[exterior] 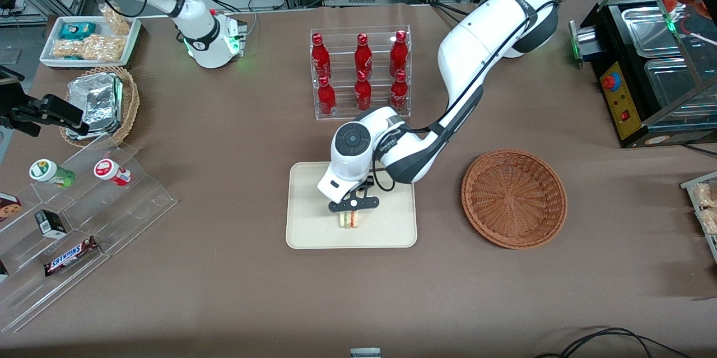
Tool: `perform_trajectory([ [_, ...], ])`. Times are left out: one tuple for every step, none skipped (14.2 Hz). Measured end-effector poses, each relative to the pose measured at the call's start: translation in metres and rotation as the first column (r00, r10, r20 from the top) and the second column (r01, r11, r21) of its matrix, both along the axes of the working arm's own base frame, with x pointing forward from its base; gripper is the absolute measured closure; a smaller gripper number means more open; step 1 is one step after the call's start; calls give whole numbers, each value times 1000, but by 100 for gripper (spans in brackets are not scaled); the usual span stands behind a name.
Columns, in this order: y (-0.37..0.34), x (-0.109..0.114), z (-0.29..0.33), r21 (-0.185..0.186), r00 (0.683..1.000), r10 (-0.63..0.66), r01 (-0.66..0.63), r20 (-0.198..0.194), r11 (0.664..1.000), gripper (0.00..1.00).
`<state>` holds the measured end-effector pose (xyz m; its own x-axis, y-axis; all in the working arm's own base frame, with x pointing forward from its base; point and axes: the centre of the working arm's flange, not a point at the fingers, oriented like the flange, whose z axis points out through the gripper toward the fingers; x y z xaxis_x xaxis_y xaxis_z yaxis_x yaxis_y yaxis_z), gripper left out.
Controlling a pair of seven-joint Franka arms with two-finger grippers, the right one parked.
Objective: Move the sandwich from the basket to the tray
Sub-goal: 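Lower the sandwich onto the tray and open the left gripper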
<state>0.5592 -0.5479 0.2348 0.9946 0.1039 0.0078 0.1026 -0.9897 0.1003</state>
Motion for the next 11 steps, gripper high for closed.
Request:
perform_trajectory([
  [0, 0, -1, 0, 1000, -4, 4, 1, 1000, 85],
  [0, 0, 0, -1, 1000, -5, 5, 2, 1000, 85],
  [0, 1, 0, -2, 1000, -4, 4, 3, 1000, 79],
  [0, 1, 1, -3, 1000, 6, -6, 3, 1000, 70],
  [0, 2, 3, -6, 1000, 25, -25, 4, 1000, 62],
  [0, 3, 6, -9, 999, 38, -38, 7, 999, 51],
  [-1, 3, 12, -12, 999, 41, -41, 13, 999, 42],
  [-2, 1, 23, -13, 999, 40, -39, 23, 999, 30],
  [-1, -2, 39, 2, 999, 40, -40, 29, 999, 22],
  [2, -7, 60, 32, 998, 47, -48, 32, 998, 10],
  [9, -12, 85, 73, 998, 59, -62, 36, 995, 1],
])
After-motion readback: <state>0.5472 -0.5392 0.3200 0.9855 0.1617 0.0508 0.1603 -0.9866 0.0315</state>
